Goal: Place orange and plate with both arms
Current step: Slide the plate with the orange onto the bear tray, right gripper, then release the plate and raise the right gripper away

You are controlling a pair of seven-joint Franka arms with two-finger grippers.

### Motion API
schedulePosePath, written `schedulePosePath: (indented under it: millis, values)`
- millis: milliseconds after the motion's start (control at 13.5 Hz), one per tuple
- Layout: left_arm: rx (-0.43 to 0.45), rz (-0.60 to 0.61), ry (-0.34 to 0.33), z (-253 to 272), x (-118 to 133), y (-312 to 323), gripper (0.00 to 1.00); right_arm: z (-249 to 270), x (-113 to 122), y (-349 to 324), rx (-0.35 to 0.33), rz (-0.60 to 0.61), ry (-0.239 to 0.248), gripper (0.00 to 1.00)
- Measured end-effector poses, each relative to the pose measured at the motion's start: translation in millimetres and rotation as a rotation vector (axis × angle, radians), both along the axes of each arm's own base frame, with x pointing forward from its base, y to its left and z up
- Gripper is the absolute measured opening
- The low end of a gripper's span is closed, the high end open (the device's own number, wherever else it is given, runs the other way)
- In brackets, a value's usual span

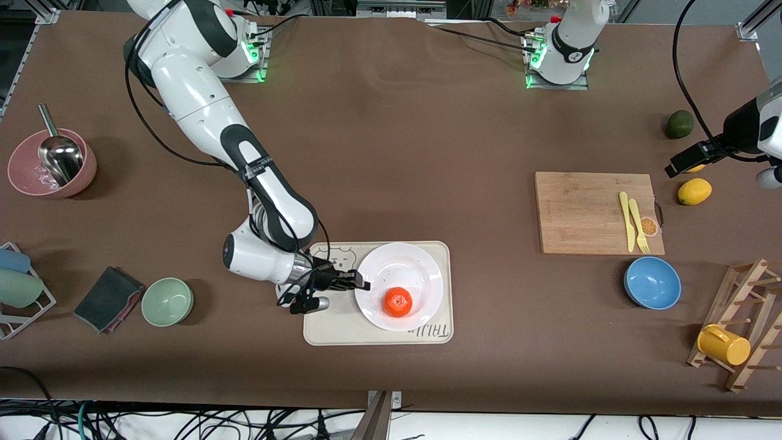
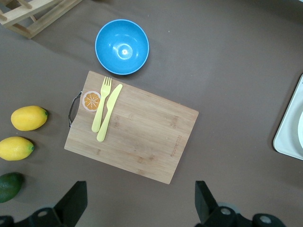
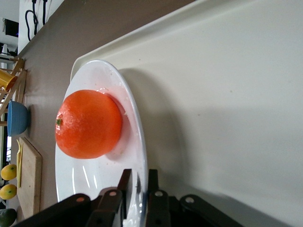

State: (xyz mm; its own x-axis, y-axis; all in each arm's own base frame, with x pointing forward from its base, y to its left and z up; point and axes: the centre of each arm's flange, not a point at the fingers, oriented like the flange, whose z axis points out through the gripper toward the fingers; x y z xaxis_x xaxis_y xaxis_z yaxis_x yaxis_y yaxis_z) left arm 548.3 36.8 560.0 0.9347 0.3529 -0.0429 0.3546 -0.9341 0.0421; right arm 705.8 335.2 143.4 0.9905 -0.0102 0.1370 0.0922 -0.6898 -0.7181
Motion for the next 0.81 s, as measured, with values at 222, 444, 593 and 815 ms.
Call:
schedulePosePath:
  millis: [222,444,593,815]
  values:
    - [0.000,-0.008,0.000,0,0,0,1.00,8,5,-1,-0.046,0.041,-0.046,0.55]
    - [-0.001,-0.009,-0.001,0,0,0,1.00,26,8,-2,-0.102,0.108,-0.083,0.90]
    - [-0.002,-0.009,-0.001,0,0,0,1.00,52,11,-12,-0.180,0.173,-0.069,1.00]
    - [-0.008,-0.008,-0.002,1,0,-1,1.00,104,8,-26,-0.365,0.273,-0.022,1.00]
